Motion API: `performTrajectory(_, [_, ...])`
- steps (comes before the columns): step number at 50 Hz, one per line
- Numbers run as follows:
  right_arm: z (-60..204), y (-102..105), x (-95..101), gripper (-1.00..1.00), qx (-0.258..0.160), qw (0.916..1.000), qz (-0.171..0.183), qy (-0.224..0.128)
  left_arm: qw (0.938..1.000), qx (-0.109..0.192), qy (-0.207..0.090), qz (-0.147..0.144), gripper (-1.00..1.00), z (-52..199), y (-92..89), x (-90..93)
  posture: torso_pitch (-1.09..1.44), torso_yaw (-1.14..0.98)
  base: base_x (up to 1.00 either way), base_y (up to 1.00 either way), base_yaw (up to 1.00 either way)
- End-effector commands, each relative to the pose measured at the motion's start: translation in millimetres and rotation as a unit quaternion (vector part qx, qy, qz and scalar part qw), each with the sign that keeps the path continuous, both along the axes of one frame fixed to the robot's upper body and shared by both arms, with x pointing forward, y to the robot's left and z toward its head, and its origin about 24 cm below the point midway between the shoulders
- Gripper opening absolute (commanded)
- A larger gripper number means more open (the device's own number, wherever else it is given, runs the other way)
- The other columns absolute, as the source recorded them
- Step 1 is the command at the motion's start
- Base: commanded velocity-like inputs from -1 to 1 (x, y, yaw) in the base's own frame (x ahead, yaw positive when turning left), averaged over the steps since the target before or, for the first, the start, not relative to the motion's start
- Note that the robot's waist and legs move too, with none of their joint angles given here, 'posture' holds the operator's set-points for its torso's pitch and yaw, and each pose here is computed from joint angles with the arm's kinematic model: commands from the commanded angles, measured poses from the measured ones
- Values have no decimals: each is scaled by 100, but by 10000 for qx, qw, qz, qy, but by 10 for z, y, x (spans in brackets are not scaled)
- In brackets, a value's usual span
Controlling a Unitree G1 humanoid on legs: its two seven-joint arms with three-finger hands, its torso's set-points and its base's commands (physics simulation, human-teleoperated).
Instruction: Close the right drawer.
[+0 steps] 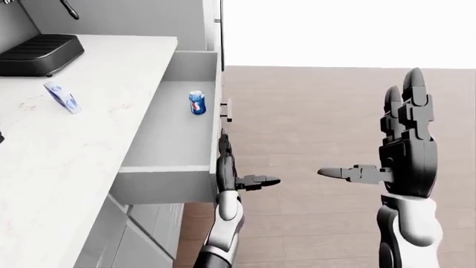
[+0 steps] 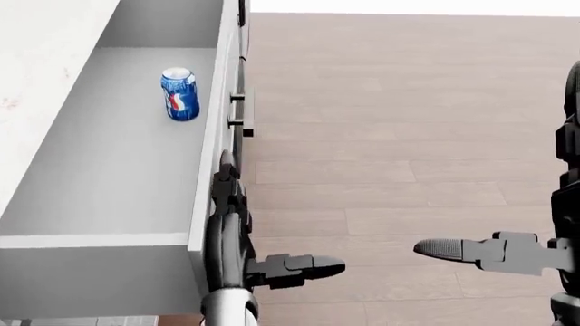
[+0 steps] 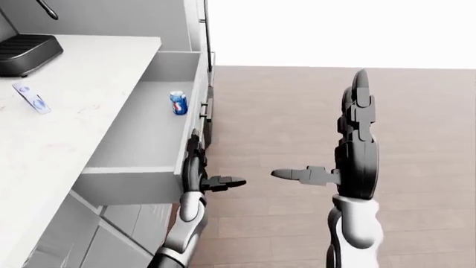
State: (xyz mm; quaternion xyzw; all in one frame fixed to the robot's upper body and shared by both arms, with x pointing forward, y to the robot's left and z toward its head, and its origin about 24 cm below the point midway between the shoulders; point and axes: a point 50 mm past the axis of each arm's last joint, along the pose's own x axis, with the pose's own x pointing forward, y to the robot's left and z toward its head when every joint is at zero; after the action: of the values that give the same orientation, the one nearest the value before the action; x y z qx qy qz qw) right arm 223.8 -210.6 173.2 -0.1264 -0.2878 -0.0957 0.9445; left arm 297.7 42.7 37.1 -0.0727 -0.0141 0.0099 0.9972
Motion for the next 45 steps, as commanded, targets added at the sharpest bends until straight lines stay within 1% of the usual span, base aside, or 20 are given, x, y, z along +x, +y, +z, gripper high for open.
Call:
performTrajectory(1, [130,17,-42,100,-97,9993,17,-372,9980,-239,-430,402,100,182,127,62,0,0,0,0,0])
performTrajectory(4, [134,21,-43,100,-100,9993,19,-368,9970,-243,-541,489,100,206,154,51,0,0,0,0,0])
performTrajectory(10, [137,22,-43,100,-98,9993,16,-368,9956,-227,-551,725,100,205,227,54,0,0,0,0,0])
performTrajectory(19, [124,21,-39,100,-104,9993,16,-363,9926,-323,-613,995,100,236,352,51,0,0,0,0,0])
performTrajectory(21, [124,20,-38,100,-102,9993,15,-363,9913,-344,-651,1087,100,249,403,61,0,0,0,0,0])
performTrajectory(26, [126,24,-40,100,-106,9993,18,-363,9898,-367,-632,1226,100,232,492,63,0,0,0,0,0])
performTrajectory(30, [131,21,-42,100,-104,9993,14,-365,9892,-361,-619,1275,100,228,517,68,0,0,0,0,0])
performTrajectory(34, [130,26,-42,100,-112,9993,26,-365,9868,-427,-571,1458,100,210,630,90,0,0,0,0,0])
performTrajectory(38, [121,23,-38,100,-111,9993,29,-361,9852,-397,-575,1564,100,212,665,88,0,0,0,0,0])
performTrajectory(41, [122,20,-37,100,-109,9993,25,-362,9846,-390,-612,1590,100,225,684,77,0,0,0,0,0])
performTrajectory(45, [127,24,-40,100,-113,9993,25,-362,9829,-370,-597,1700,100,207,759,68,0,0,0,0,0])
